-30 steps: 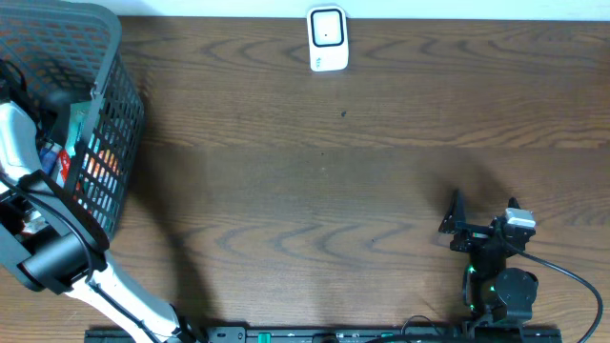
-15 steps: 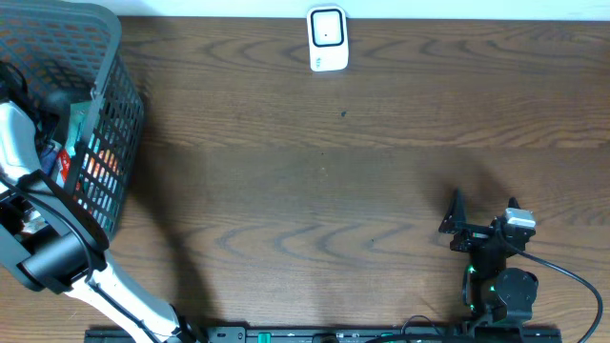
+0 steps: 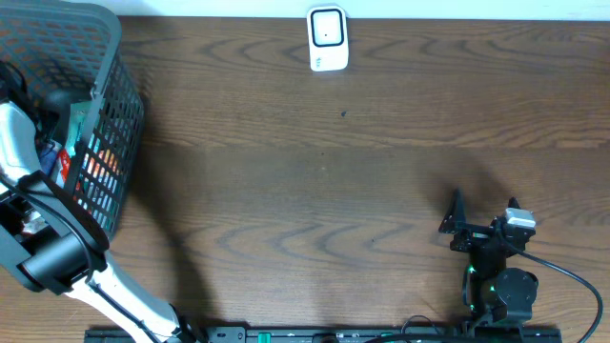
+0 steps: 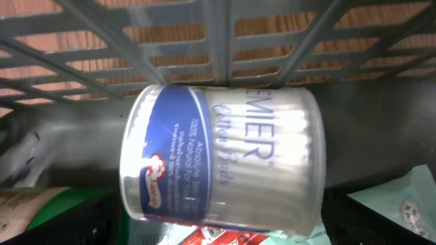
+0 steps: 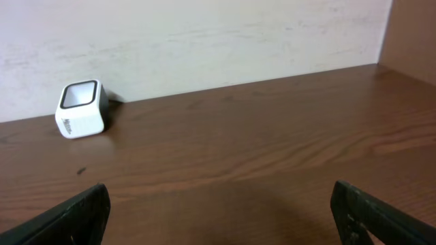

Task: Scan the item barcode
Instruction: 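Adjust grip and lift the cotton-bud tub upward with the left gripper, then carry the tub out of the basket toward the white scanner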

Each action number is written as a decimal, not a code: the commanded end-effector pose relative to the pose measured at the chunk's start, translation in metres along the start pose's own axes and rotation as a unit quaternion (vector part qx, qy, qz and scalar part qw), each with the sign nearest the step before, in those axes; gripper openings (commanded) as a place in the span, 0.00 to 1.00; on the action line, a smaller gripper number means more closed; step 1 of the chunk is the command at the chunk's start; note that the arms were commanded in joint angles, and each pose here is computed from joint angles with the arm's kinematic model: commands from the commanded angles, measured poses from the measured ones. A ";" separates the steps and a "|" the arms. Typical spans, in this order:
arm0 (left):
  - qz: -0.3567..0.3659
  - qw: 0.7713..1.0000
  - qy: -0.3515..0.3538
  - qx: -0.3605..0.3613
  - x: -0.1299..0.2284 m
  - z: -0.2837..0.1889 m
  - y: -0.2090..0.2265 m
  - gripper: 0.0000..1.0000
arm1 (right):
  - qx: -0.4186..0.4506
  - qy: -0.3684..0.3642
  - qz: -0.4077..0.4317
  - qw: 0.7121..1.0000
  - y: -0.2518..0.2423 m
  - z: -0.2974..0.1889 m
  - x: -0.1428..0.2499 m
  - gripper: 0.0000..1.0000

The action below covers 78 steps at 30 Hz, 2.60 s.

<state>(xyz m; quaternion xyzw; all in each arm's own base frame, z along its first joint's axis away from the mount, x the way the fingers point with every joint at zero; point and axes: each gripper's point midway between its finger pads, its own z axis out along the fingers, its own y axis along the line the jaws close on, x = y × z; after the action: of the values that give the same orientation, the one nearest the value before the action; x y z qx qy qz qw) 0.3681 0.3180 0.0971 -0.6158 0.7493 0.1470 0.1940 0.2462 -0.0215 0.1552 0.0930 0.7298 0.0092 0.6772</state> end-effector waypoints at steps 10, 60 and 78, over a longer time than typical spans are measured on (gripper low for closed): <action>0.020 0.999 0.017 -0.025 0.012 0.022 0.008 0.94 | 0.000 0.002 -0.008 1.000 0.000 0.000 0.001 0.99; 0.020 0.941 -0.218 0.259 -0.026 -0.331 0.009 0.78 | 0.000 0.002 -0.008 1.000 0.000 0.000 0.001 0.99; 0.341 0.855 -0.077 0.384 0.212 -0.412 -0.038 0.78 | 0.000 0.002 -0.008 1.000 0.000 0.000 0.001 0.99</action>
<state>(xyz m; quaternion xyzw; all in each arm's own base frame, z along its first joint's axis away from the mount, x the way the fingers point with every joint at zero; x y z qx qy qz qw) 0.3225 -0.0335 0.3773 -0.2295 0.8675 -0.0526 0.4383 0.2462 -0.0215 0.1552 0.0930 0.7298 0.0092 0.6772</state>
